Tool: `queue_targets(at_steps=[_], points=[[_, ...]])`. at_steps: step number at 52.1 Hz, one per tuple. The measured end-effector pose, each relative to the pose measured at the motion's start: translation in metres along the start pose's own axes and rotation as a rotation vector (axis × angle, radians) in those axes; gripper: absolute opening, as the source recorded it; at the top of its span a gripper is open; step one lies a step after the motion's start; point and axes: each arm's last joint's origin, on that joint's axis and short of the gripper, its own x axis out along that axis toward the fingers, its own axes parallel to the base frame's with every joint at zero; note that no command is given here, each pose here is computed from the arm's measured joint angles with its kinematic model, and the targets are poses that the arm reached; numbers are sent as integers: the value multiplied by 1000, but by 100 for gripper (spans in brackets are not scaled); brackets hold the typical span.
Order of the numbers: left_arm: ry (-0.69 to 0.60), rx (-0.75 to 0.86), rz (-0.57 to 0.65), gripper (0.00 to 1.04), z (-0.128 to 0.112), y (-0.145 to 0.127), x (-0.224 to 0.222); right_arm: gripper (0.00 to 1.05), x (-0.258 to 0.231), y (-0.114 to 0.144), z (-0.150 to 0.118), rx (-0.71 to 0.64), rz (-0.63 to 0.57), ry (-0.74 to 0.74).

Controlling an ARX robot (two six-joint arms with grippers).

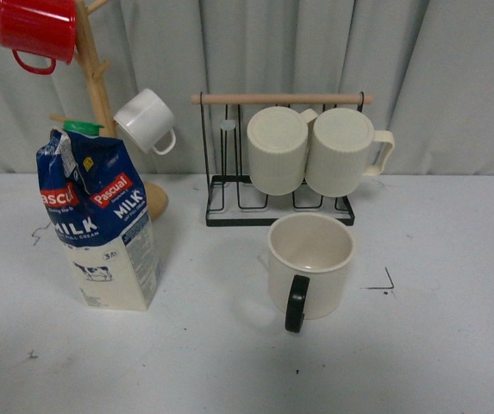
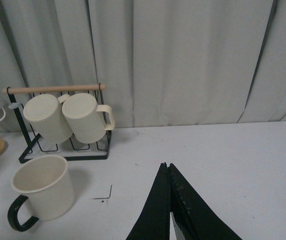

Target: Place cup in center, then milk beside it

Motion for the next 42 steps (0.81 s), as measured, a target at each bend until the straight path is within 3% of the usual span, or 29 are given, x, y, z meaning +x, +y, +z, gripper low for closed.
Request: queue_targets(at_steps=[19,24,32,42], points=[[0,0,0,98,0,0,0,2,-11,0,-7,0,1,59],[1,0,0,98,0,0,0,2,-15,0,-1,0,1,-11],[0,0,0,98,0,0,0,2,-15,0,-3,-2,0,9],[0,0,0,98,0,0,0,36,-15,0,-4,0,0,13]])
